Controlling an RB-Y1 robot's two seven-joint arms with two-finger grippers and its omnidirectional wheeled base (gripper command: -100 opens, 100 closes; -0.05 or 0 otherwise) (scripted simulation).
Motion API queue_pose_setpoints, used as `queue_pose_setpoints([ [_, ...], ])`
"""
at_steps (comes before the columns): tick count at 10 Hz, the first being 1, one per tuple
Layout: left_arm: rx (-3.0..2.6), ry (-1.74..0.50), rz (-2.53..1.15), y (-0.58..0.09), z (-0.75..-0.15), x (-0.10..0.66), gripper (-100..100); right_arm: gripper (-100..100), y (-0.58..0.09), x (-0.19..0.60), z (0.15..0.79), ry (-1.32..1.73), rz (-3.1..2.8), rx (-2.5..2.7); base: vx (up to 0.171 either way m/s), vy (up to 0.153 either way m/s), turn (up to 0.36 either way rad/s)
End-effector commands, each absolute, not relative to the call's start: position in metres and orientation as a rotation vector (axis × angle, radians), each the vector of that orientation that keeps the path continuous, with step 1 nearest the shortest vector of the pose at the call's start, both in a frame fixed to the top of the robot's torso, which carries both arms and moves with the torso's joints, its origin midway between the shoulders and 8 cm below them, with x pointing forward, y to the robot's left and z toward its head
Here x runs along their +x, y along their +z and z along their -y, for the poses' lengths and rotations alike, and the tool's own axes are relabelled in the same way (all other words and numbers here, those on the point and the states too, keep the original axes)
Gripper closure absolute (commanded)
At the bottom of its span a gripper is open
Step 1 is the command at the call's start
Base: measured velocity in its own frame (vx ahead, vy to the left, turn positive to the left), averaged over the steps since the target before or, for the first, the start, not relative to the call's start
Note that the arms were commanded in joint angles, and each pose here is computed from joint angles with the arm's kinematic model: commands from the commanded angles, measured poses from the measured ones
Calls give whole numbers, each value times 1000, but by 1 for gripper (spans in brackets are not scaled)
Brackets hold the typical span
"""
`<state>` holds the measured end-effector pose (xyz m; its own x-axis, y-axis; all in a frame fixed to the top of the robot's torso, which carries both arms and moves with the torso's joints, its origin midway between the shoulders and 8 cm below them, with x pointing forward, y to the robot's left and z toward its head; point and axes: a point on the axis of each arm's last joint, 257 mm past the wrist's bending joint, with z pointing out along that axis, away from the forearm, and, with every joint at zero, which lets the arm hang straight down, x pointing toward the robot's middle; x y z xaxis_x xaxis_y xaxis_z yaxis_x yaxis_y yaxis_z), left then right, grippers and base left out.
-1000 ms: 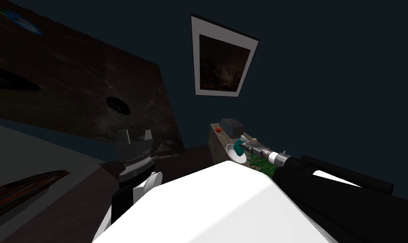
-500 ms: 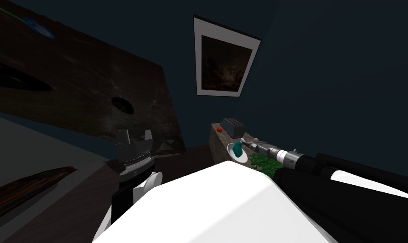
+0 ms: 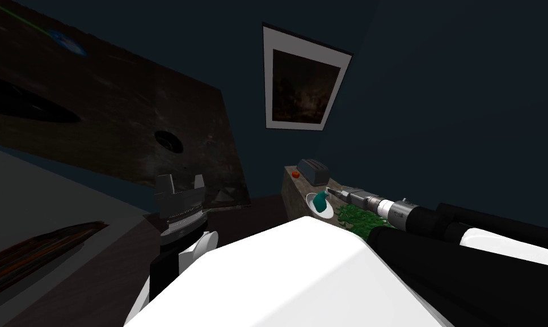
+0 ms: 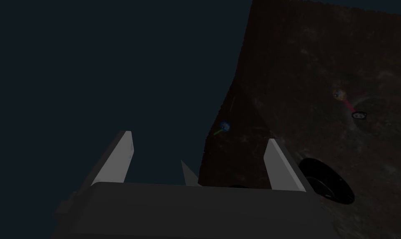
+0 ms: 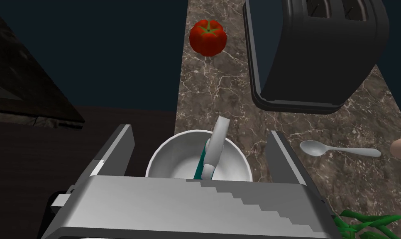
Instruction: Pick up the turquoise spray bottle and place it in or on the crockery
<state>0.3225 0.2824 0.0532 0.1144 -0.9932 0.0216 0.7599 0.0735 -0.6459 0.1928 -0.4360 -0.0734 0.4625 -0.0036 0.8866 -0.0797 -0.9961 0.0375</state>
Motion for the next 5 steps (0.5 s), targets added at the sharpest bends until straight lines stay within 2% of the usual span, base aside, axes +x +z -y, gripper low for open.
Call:
queue_pose_setpoints([
  [1,-587,-1399,-493,53,-282,322,0,0,-73,193,436,1590,75,2623,0,0,0],
  [5,-587,-1399,-493,53,-282,322,0,0,-73,193,436,1590,75,2623,0,0,0],
])
